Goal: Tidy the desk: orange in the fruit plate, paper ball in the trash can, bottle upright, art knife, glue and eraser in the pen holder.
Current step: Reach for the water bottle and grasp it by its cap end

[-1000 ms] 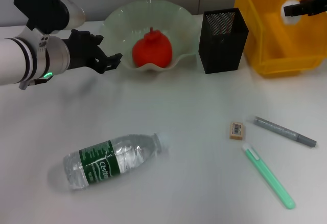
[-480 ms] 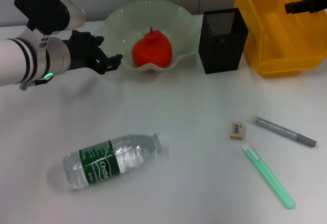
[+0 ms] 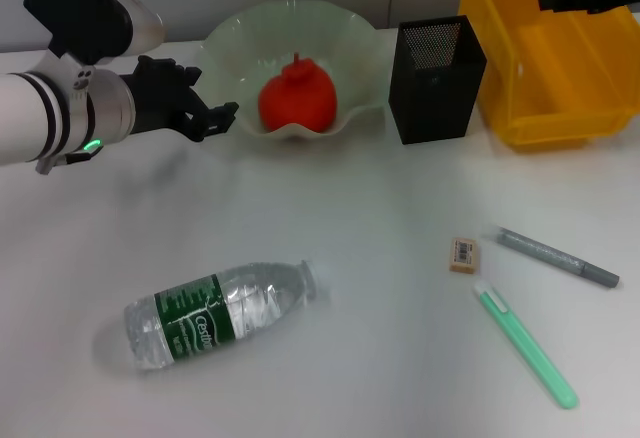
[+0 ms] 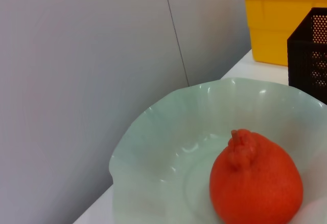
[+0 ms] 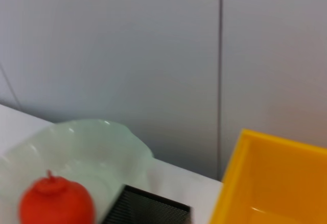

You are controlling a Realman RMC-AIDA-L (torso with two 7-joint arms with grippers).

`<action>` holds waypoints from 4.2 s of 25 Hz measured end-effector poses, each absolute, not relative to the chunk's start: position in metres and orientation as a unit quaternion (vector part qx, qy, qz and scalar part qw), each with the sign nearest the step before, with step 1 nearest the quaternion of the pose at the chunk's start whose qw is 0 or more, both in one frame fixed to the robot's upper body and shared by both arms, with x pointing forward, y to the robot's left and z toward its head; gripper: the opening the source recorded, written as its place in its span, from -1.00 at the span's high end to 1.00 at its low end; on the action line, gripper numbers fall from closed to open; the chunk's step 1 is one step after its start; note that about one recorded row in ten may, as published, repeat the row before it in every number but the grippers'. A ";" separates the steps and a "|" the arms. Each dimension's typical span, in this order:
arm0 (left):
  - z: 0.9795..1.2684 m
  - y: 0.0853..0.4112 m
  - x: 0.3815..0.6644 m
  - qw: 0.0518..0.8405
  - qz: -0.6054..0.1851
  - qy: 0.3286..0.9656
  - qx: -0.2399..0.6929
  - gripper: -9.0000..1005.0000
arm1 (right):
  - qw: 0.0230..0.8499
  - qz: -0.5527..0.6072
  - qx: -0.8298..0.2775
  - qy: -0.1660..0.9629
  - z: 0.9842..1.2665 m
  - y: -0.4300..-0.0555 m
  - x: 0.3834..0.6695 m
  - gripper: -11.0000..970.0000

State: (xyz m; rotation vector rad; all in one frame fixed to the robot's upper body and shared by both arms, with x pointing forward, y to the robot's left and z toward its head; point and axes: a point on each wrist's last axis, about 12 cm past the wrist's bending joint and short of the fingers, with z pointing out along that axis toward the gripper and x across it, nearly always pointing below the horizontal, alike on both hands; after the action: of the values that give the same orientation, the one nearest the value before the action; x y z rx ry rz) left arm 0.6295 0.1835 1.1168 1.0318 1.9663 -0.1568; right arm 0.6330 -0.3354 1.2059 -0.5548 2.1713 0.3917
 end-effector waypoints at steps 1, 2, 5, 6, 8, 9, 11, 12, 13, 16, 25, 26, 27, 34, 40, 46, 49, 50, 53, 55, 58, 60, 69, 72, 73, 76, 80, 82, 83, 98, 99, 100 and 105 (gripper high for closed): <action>1.117 0.183 0.630 0.442 -0.063 0.792 0.416 -0.11 | 0.422 0.175 -0.215 0.863 1.207 -0.333 0.630 -0.07; 1.117 0.184 0.630 0.443 -0.063 0.792 0.416 -0.11 | 0.422 0.175 -0.215 0.863 1.207 -0.333 0.630 -0.01; 1.121 0.183 0.630 0.447 -0.063 0.788 0.418 -0.11 | 0.421 0.197 -0.199 0.863 1.207 -0.333 0.627 0.19; 1.122 0.183 0.630 0.447 -0.063 0.788 0.418 -0.11 | 0.420 0.199 -0.197 0.863 1.206 -0.333 0.626 0.26; 1.123 0.183 0.630 0.448 -0.064 0.787 0.420 -0.11 | 0.418 0.200 -0.196 0.864 1.205 -0.334 0.624 0.42; 1.124 0.182 0.629 0.447 -0.065 0.787 0.421 -0.11 | 0.415 0.201 -0.195 0.866 1.203 -0.335 0.623 0.51; 1.124 0.182 0.629 0.447 -0.066 0.786 0.422 -0.11 | 0.412 0.203 -0.194 0.867 1.201 -0.335 0.623 0.69; 1.125 0.182 0.628 0.444 -0.067 0.786 0.425 -0.11 | 0.411 0.205 -0.192 0.867 1.199 -0.335 0.622 0.78; 1.125 0.182 0.627 0.440 -0.069 0.786 0.429 -0.11 | 0.410 0.208 -0.191 0.867 1.198 -0.335 0.621 0.80; 1.128 0.180 0.623 0.426 -0.076 0.782 0.449 -0.10 | 0.404 0.220 -0.183 0.869 1.190 -0.336 0.617 0.85; 1.145 0.179 0.602 0.407 -0.039 0.752 0.517 -0.10 | 0.375 0.272 -0.181 0.868 1.169 -0.328 0.608 0.86; 1.153 0.177 0.592 0.403 -0.034 0.744 0.532 -0.10 | 0.376 0.278 -0.179 0.866 1.168 -0.327 0.607 0.86; 1.158 0.176 0.587 0.395 -0.032 0.739 0.545 -0.10 | 0.380 0.289 -0.178 0.860 1.166 -0.327 0.605 0.86; 1.169 0.164 0.564 0.358 -0.022 0.724 0.590 -0.10 | 0.389 0.316 -0.237 0.832 1.153 -0.312 0.593 0.86; 1.168 0.159 0.555 0.349 -0.023 0.722 0.597 -0.09 | 0.401 0.353 -0.269 0.801 1.136 -0.303 0.578 0.86; 1.166 0.151 0.547 0.321 -0.014 0.718 0.618 -0.09 | 0.394 0.374 -0.275 0.793 1.119 -0.295 0.564 0.86; 1.169 0.147 0.541 0.313 -0.009 0.713 0.628 -0.09 | 0.388 0.385 -0.287 0.787 1.106 -0.292 0.555 0.86; 1.169 0.147 0.541 0.313 -0.009 0.713 0.628 -0.09 | 0.388 0.385 -0.287 0.787 1.106 -0.292 0.555 0.86; 1.172 0.144 0.536 0.310 -0.014 0.713 0.629 -0.09 | 0.389 0.385 -0.305 0.780 1.097 -0.291 0.548 0.86; 1.172 0.143 0.535 0.310 -0.016 0.713 0.628 -0.09 | 0.388 0.381 -0.318 0.777 1.093 -0.291 0.544 0.86; 1.173 0.142 0.531 0.305 -0.024 0.717 0.627 -0.08 | 0.386 0.377 -0.336 0.772 1.087 -0.290 0.539 0.86; 1.172 0.140 0.529 0.302 -0.028 0.719 0.626 -0.08 | 0.387 0.374 -0.343 0.769 1.083 -0.290 0.536 0.86; 1.171 0.130 0.523 0.287 -0.037 0.716 0.635 -0.08 | 0.403 0.366 -0.343 0.765 1.079 -0.293 0.533 0.86; 1.170 0.127 0.520 0.281 -0.041 0.716 0.638 -0.08 | 0.404 0.363 -0.344 0.766 1.079 -0.294 0.534 0.86; 1.170 0.125 0.519 0.278 -0.042 0.716 0.639 -0.08 | 0.405 0.361 -0.343 0.767 1.079 -0.294 0.535 0.86; 1.165 0.119 0.514 0.266 -0.048 0.716 0.644 -0.08 | 0.407 0.354 -0.344 0.769 1.080 -0.294 0.537 0.86; 1.161 0.112 0.509 0.264 -0.054 0.716 0.644 -0.07 | 0.404 0.350 -0.348 0.770 1.079 -0.294 0.538 0.86; 1.160 0.112 0.510 0.267 -0.054 0.717 0.641 -0.07 | 0.402 0.349 -0.349 0.771 1.079 -0.294 0.538 0.86; 1.159 0.112 0.511 0.268 -0.053 0.718 0.640 -0.07 | 0.402 0.349 -0.349 0.771 1.079 -0.294 0.538 0.86; 1.140 0.102 0.519 0.258 -0.039 0.711 0.653 -0.07 | 0.387 0.351 -0.357 0.775 1.074 -0.294 0.532 0.86; 1.139 0.100 0.518 0.259 -0.040 0.708 0.655 -0.06 | 0.386 0.350 -0.358 0.775 1.074 -0.294 0.532 0.86; 1.139 0.100 0.518 0.259 -0.040 0.708 0.655 -0.06 | 0.386 0.350 -0.358 0.775 1.074 -0.294 0.532 0.86; 1.139 0.095 0.517 0.262 -0.041 0.705 0.658 -0.06 | 0.387 0.350 -0.357 0.775 1.074 -0.294 0.532 0.86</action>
State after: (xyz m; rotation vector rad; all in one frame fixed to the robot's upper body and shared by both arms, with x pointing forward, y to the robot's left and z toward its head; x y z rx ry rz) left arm 0.5170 0.0952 1.1395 1.7789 1.9075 -0.1108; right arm 0.5317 -0.2940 1.0735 -0.9090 1.9730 0.8904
